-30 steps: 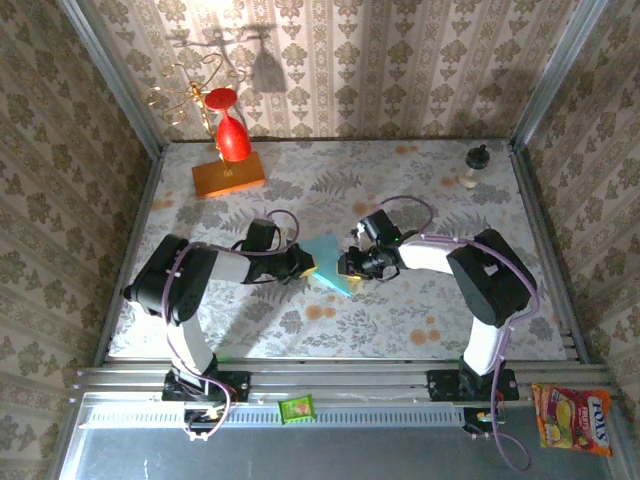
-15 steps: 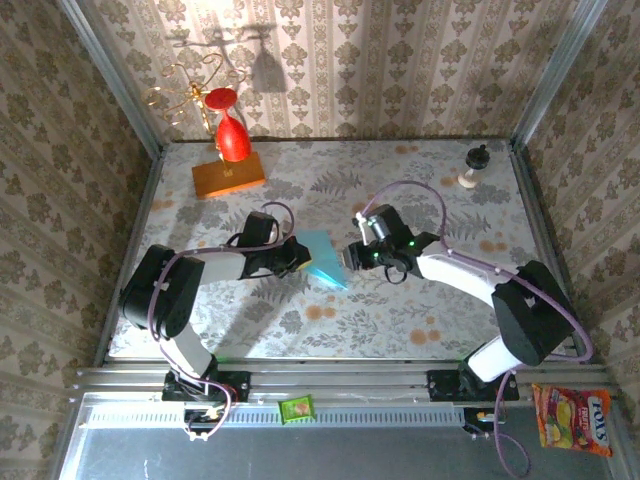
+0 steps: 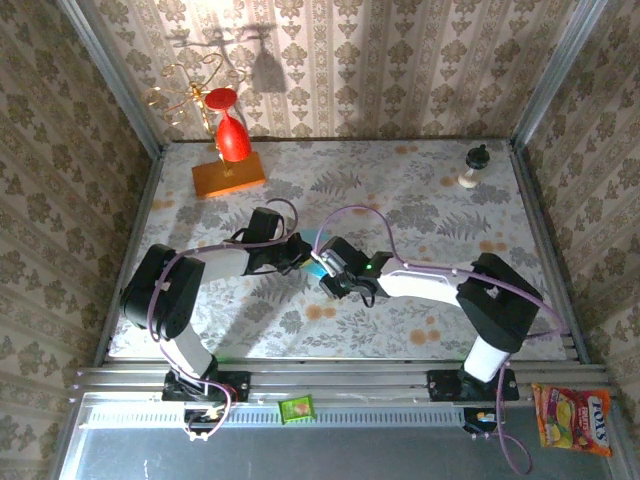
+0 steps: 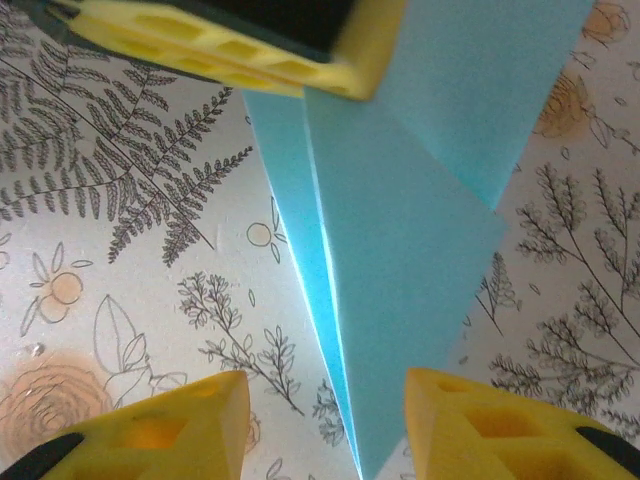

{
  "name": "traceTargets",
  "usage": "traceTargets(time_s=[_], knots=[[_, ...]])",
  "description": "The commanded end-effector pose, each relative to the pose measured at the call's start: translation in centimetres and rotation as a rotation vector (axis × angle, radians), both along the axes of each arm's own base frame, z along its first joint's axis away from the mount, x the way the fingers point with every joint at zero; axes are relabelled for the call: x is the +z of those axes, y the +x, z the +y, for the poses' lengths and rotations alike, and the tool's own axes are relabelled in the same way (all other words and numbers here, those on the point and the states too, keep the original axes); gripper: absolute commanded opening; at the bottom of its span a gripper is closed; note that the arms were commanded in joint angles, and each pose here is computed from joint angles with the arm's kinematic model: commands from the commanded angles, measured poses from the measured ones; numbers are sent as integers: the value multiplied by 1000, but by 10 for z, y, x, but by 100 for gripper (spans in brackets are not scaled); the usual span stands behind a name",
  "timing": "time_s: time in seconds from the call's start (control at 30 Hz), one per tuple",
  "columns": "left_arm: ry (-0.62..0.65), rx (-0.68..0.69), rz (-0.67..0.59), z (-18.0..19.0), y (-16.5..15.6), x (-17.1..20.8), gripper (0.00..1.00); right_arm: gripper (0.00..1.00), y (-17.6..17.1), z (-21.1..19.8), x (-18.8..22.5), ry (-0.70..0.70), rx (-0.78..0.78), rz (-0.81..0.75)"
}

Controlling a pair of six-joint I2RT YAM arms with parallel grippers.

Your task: Fold a paper plane with a square sheet of paper (pick it up from the middle)

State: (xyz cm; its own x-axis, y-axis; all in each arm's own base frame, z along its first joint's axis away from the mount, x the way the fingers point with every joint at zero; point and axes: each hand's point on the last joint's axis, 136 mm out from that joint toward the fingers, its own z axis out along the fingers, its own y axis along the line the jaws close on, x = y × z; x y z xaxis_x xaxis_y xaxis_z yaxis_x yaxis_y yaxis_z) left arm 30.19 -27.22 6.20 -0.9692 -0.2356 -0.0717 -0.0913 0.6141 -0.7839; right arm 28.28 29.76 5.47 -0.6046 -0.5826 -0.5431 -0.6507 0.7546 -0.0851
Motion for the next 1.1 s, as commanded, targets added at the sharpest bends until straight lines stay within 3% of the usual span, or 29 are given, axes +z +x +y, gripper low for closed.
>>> traceTargets(time_s=[0.0,0.93,1.07], knots=[[0,11,9,-2,2,7,7,46,11,-3,-3,-99,-2,-64],[-10,8,34,-3,-2,4,7,27,22,2,-25,-159,-40,-86],[-12,35,28,2,1,9,16,22,20,1,-27,-154,-41,-80]])
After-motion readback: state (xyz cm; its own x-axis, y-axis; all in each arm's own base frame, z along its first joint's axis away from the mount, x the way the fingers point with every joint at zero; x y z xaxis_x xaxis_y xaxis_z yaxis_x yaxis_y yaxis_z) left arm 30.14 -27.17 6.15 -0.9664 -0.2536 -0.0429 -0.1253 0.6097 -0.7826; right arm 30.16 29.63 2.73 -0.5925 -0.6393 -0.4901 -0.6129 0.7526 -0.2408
